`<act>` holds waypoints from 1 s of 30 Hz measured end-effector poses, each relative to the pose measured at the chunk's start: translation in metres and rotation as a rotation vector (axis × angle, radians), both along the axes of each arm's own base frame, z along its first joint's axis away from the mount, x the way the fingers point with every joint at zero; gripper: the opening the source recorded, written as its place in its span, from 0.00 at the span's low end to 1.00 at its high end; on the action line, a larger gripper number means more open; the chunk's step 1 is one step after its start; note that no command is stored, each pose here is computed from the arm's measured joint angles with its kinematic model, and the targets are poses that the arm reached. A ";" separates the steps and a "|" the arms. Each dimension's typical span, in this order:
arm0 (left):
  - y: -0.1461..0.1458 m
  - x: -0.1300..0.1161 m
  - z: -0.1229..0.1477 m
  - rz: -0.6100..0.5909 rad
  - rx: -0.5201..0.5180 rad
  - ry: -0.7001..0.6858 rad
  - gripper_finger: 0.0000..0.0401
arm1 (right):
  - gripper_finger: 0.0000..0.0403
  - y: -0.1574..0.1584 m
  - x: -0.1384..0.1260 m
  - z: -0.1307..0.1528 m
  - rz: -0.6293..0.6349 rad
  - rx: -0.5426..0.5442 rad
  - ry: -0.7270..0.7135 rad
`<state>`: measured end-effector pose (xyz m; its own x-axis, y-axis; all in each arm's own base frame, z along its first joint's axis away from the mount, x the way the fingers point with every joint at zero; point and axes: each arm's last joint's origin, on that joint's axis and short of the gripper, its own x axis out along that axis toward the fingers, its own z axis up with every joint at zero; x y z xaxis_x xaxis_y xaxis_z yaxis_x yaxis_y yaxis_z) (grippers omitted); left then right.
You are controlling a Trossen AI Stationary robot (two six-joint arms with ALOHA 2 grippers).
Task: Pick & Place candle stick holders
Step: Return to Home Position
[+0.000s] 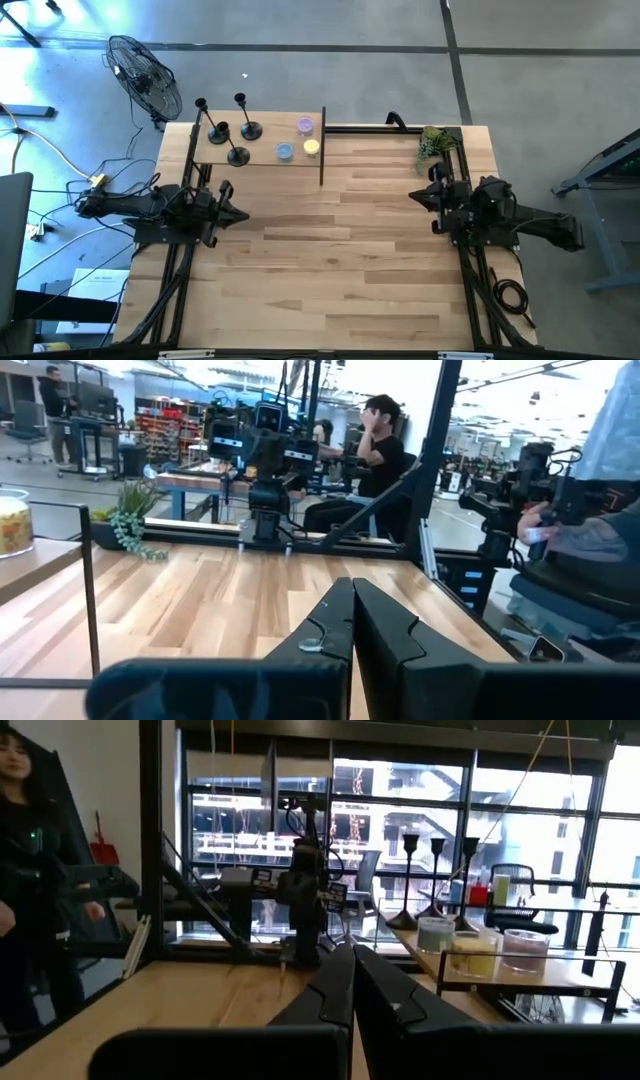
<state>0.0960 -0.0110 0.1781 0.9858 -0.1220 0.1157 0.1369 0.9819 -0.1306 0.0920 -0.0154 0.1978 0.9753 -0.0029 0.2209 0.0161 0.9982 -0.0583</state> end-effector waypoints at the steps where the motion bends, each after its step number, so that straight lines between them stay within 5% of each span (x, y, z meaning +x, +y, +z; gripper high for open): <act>1: 0.000 0.000 0.000 0.001 0.000 0.002 0.00 | 0.00 0.000 0.000 0.000 -0.004 0.002 0.003; 19: -0.001 0.000 0.000 -0.047 -0.074 0.012 0.00 | 0.00 -0.003 0.003 -0.014 -0.089 0.004 0.045; 30: 0.003 0.001 -0.009 0.101 -0.089 0.097 0.00 | 0.00 -0.004 0.004 -0.019 -0.116 0.069 0.089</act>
